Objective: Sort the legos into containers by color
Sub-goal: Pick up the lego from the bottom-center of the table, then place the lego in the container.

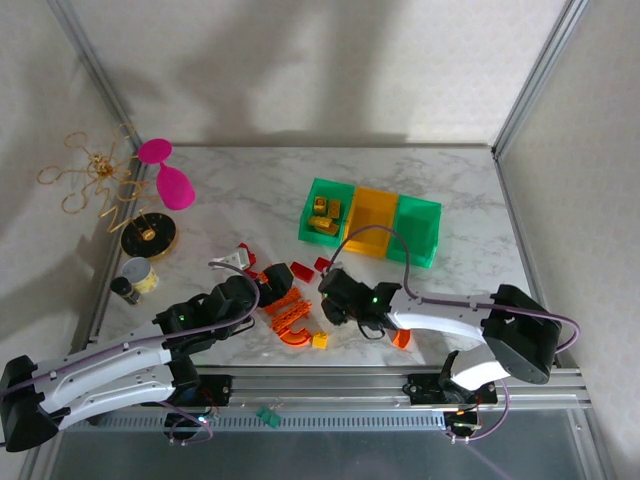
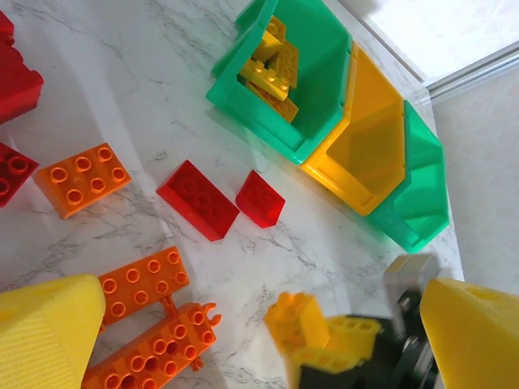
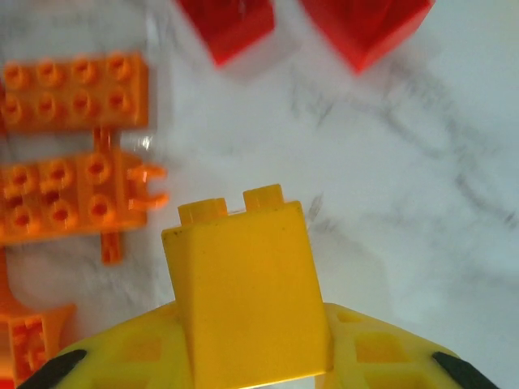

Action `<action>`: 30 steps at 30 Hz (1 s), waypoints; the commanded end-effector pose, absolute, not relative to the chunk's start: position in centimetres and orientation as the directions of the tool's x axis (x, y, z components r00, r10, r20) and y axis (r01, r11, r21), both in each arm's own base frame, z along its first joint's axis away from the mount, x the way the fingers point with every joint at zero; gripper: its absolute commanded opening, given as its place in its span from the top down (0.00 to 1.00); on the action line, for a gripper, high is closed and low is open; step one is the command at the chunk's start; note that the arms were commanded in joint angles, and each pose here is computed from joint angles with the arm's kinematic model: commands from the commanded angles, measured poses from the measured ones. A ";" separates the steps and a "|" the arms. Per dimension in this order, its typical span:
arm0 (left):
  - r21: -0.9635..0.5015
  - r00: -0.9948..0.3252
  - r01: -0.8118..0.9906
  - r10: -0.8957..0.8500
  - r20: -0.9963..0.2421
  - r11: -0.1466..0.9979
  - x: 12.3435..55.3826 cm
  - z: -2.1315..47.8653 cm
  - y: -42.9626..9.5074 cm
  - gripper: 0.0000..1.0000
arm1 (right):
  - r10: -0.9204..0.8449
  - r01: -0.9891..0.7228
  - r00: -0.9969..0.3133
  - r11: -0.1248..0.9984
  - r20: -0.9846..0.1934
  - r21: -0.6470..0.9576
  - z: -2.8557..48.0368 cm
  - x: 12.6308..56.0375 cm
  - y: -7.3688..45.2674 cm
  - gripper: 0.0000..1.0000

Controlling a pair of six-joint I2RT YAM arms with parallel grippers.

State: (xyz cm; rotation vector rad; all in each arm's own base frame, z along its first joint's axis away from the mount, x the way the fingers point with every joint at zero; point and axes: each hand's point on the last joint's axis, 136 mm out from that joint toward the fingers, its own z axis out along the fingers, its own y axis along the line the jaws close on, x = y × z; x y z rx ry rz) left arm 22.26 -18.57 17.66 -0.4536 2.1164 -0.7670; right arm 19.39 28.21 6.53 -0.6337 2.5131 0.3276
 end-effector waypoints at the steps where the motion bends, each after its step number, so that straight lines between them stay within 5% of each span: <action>1: -0.637 -0.552 -0.083 -0.567 -0.611 0.767 22.9 18.6 -17.2 0.00 | -0.345 -0.490 -0.713 0.868 -0.610 0.081 9.7 22.7 28.8 0.75; 14: -0.617 -0.498 -0.114 -0.582 -0.643 0.779 25.1 20.1 -15.1 0.00 | -0.221 -0.356 -0.659 0.934 -0.719 0.038 13.5 39.4 30.9 0.74; 18: -0.617 -0.490 -0.108 -0.581 -0.650 0.780 25.8 20.7 -15.1 0.00 | -0.226 -0.320 -0.657 0.947 -0.719 -0.005 12.5 43.8 31.0 0.63; 21: -0.608 -0.487 -0.105 -0.574 -0.658 0.787 26.0 21.0 -15.2 0.00 | -0.226 -0.335 -0.660 0.942 -0.716 0.011 11.9 44.8 32.2 0.49; 30: -0.606 -0.511 -0.106 -0.566 -0.647 0.788 25.6 20.9 -15.2 0.00 | -0.207 -0.391 -0.620 0.918 -0.756 0.069 16.8 40.2 32.0 0.39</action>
